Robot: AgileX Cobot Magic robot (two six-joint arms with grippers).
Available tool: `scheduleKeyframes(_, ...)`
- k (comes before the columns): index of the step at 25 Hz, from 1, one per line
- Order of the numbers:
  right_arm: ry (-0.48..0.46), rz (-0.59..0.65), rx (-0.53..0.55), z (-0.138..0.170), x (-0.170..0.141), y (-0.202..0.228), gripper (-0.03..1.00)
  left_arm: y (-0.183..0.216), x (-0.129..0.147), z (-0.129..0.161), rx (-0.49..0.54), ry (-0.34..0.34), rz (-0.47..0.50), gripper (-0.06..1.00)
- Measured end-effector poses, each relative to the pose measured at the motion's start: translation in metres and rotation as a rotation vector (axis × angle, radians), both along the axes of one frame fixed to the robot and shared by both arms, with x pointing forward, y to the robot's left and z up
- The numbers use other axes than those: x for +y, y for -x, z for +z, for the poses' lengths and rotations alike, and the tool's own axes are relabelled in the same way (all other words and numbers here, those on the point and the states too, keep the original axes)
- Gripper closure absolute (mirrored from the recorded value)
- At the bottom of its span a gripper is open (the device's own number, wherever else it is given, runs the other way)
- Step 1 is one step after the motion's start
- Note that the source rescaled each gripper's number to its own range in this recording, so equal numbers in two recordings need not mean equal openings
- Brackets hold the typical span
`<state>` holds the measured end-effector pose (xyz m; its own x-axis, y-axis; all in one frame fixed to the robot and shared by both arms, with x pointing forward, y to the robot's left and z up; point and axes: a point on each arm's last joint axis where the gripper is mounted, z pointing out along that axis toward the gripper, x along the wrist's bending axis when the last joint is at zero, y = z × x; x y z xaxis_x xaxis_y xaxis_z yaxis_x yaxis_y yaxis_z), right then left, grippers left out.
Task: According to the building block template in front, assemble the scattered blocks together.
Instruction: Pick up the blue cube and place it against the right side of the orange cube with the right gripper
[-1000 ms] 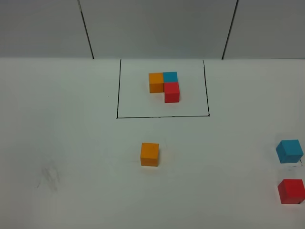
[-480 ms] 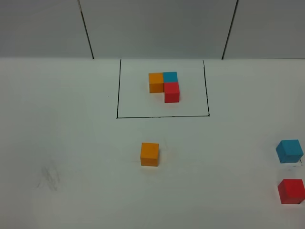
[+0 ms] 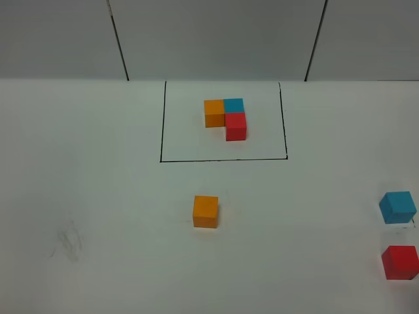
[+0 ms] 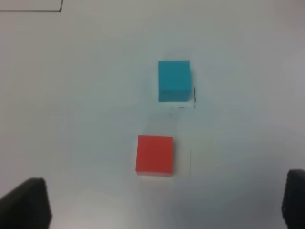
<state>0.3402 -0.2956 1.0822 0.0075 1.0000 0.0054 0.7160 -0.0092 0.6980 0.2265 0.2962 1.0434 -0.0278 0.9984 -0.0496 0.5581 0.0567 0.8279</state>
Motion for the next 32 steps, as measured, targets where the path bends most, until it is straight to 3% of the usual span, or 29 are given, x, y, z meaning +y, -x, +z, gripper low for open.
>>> scheduleKeyframes(5,0.020,0.009,0.099,0.010,0.003,-0.045,-0.03,0.000,0.000,0.000,0.000,0.000,0.000,0.66)
scheduleKeyframes(12,0.051,0.036,0.381,0.001,0.010,-0.120,-0.03,0.000,0.000,0.000,0.000,0.000,0.000,0.66)
scheduleKeyframes(15,0.055,0.034,0.441,-0.003,0.012,-0.150,-0.03,0.000,0.000,0.000,-0.001,0.000,0.000,0.66)
scheduleKeyframes(22,0.054,-0.062,0.585,-0.036,-0.016,-0.188,-0.03,0.000,0.000,0.000,-0.001,0.000,0.000,0.66)
scheduleKeyframes(26,0.089,-0.077,0.612,-0.052,-0.025,-0.198,-0.03,0.000,0.000,0.000,-0.001,0.000,0.000,0.66)
scheduleKeyframes(32,0.064,-0.058,0.587,-0.073,-0.023,-0.213,-0.02,0.000,0.000,0.000,-0.001,0.000,0.000,0.66)
